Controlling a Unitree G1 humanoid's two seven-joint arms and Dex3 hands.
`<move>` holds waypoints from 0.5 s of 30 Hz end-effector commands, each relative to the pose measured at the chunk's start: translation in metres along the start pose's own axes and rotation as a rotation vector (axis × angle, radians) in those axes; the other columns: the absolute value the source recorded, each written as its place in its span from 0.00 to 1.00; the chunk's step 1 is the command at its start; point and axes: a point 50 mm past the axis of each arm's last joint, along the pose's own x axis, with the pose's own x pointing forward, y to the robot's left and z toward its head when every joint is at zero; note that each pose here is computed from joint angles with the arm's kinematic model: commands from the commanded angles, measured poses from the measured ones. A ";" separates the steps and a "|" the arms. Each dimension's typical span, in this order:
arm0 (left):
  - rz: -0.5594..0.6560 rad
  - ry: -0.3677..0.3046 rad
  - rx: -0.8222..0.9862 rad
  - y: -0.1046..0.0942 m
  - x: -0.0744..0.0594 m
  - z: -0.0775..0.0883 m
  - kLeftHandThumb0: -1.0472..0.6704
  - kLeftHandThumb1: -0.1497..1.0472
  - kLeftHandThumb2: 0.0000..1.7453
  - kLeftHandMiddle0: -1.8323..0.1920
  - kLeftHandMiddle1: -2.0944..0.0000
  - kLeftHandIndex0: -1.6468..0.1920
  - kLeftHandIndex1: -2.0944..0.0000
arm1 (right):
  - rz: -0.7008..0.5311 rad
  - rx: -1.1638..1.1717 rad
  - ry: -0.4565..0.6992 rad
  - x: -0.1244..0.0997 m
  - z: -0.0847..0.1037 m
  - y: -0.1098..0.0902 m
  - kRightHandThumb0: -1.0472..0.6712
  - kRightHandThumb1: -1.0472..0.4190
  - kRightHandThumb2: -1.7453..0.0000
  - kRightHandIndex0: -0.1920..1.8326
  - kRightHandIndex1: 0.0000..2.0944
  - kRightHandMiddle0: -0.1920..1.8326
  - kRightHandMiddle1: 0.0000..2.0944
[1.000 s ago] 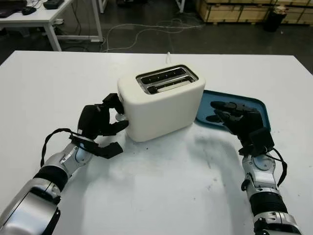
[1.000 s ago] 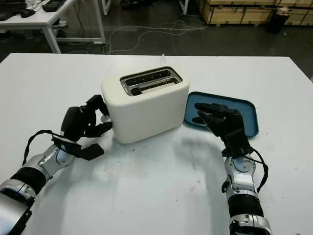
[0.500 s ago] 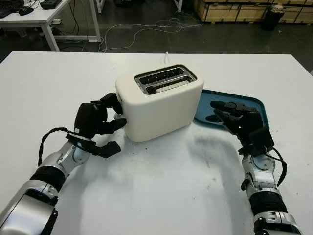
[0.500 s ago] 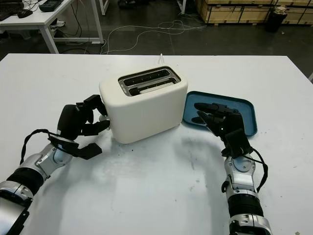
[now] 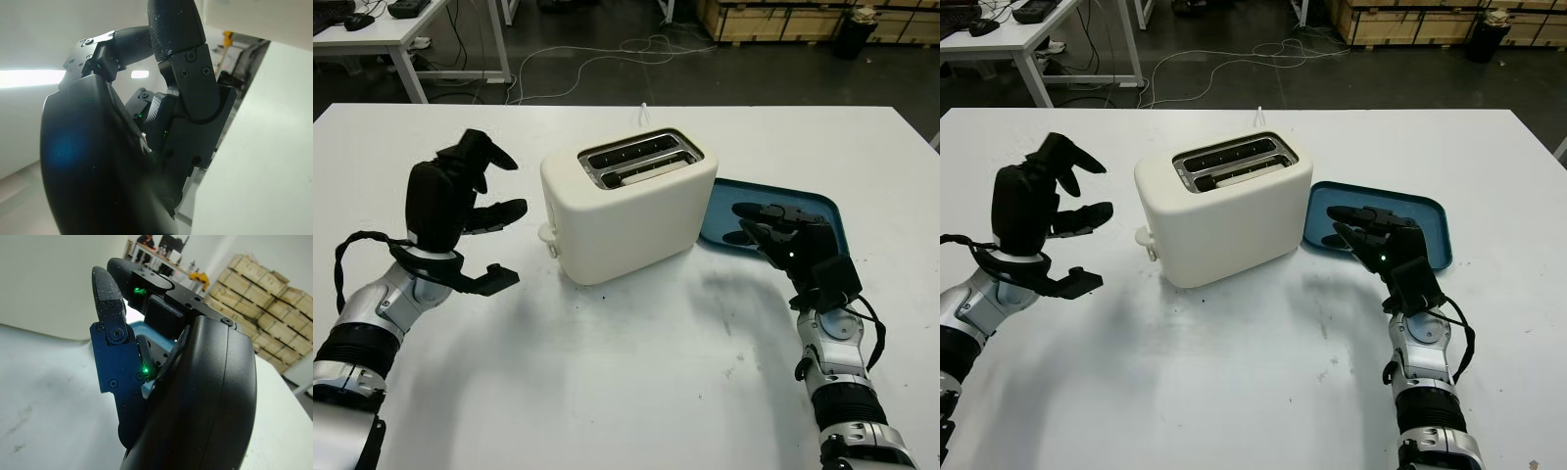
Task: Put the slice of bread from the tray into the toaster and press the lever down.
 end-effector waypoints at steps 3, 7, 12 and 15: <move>-0.002 -0.009 0.012 -0.001 0.001 0.001 0.07 0.89 0.46 0.52 0.17 0.82 0.17 | -0.011 0.014 -0.007 0.002 0.001 0.000 0.30 0.10 1.00 0.70 0.17 0.70 0.00; -0.028 0.009 0.015 -0.001 -0.001 0.000 0.06 0.89 0.46 0.50 0.17 0.81 0.17 | -0.010 -0.005 -0.009 0.002 0.002 -0.001 0.30 0.10 1.00 0.69 0.17 0.70 0.00; -0.154 0.103 0.027 0.001 -0.006 -0.008 0.02 0.89 0.38 0.49 0.17 0.82 0.17 | -0.026 -0.030 -0.038 0.005 0.009 -0.009 0.31 0.10 1.00 0.68 0.17 0.68 0.00; -0.216 0.158 0.019 0.001 -0.010 -0.013 0.00 0.89 0.33 0.54 0.17 0.81 0.17 | -0.035 -0.054 -0.048 0.008 0.015 -0.016 0.31 0.11 1.00 0.67 0.17 0.68 0.00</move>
